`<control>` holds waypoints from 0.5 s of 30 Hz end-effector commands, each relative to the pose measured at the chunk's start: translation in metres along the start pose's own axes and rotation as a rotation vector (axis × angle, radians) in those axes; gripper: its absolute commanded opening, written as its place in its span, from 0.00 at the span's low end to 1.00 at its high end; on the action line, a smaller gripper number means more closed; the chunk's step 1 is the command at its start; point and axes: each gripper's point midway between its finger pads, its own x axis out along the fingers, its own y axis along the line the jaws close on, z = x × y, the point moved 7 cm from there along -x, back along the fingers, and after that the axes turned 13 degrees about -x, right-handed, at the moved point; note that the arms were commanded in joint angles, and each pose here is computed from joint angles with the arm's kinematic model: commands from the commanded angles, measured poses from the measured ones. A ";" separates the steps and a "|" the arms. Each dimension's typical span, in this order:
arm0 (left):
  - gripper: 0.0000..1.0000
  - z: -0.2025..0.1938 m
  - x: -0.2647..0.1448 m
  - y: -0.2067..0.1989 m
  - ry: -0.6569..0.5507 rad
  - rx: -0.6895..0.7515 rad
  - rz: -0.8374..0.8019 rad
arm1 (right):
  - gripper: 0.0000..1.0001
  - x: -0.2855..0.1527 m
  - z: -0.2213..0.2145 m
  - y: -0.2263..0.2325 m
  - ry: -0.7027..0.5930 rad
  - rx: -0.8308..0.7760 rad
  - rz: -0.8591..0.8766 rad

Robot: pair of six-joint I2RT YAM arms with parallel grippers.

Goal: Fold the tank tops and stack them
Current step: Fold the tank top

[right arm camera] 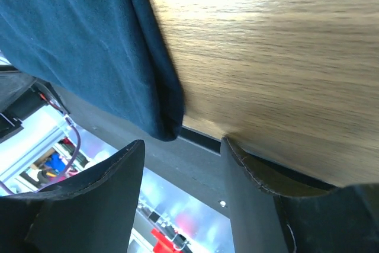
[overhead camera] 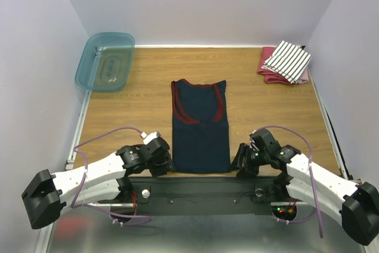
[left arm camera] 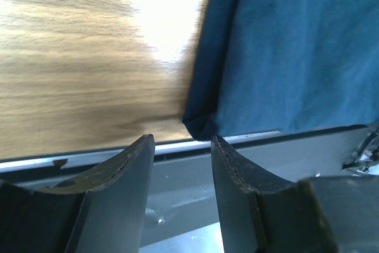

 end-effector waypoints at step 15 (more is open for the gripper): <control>0.54 -0.005 0.024 0.002 0.017 -0.005 -0.032 | 0.49 0.021 0.005 -0.010 -0.063 0.062 -0.010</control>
